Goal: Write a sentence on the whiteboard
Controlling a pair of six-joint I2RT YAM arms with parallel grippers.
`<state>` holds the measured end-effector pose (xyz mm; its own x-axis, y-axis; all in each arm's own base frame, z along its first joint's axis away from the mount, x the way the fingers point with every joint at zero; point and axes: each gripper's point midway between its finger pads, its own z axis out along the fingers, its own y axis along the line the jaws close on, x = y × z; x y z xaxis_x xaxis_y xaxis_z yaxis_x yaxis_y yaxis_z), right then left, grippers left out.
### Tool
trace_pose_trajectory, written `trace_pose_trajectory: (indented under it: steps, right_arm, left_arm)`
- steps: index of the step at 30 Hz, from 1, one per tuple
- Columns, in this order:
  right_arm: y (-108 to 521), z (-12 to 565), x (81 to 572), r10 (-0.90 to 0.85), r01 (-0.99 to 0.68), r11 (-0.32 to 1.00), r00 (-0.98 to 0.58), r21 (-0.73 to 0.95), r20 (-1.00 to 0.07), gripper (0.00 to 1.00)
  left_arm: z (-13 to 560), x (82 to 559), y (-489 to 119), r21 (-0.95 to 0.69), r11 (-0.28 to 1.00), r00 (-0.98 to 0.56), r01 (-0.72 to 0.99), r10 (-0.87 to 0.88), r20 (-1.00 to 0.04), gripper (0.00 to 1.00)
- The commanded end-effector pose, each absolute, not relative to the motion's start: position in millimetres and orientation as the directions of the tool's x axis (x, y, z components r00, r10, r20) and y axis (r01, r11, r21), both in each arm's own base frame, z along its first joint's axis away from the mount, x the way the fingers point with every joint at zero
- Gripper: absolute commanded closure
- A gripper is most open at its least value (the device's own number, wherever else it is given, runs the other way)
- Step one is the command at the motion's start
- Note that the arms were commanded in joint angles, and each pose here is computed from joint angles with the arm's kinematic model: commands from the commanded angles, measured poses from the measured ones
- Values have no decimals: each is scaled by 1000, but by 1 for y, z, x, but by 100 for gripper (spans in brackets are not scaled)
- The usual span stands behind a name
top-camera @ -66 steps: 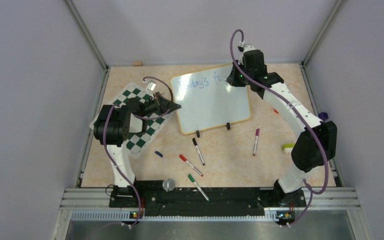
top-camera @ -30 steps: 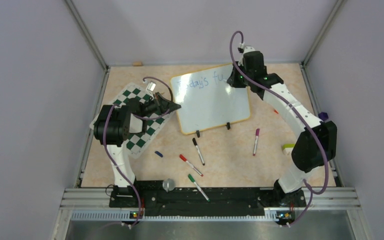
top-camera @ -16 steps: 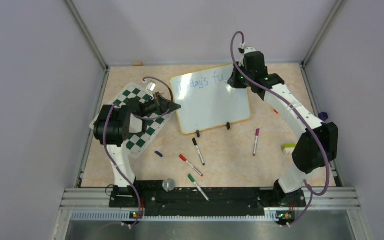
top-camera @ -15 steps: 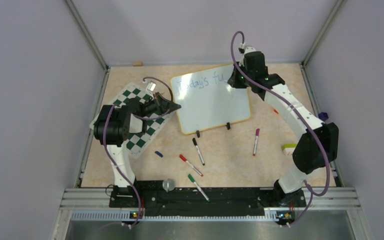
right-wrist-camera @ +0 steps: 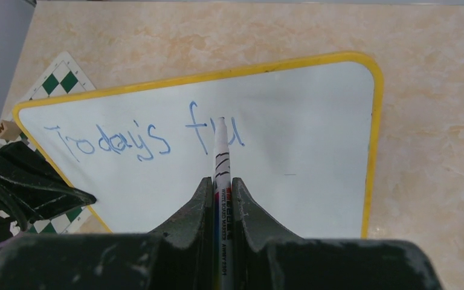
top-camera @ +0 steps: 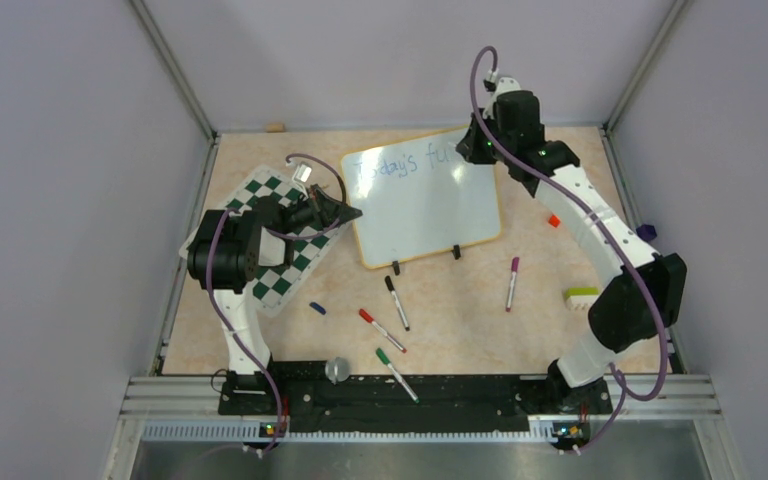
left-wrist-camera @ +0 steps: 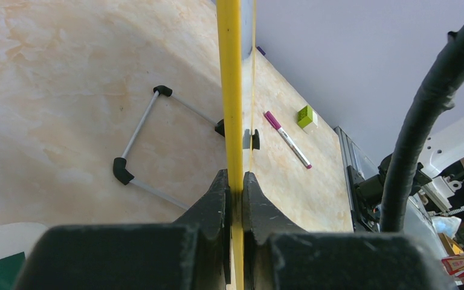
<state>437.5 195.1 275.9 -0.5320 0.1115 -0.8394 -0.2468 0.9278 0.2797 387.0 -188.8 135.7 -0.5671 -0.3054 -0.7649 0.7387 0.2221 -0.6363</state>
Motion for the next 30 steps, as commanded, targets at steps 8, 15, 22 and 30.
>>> trace_pose_trajectory:
  steps: [8,15,22,30]
  right_arm:
    - [197,303,463,123,-250,932,-464,263,-877,100]
    - [191,294,470,113,-212,948,-467,235,-877,100]
    - [191,288,473,112,-208,950,-475,235,-873,100]
    - [192,285,477,110,-208,950,-481,235,-870,100]
  left_arm:
    - [155,386,-187,-460,243,-390,854,-286,-875,100]
    - [155,386,-187,-461,243,-390,854,-287,-875,100]
    - [154,386,-187,-462,244,-392,853,-286,-874,100]
    - [154,386,-187,-460,242,-390,854,-286,-875,100]
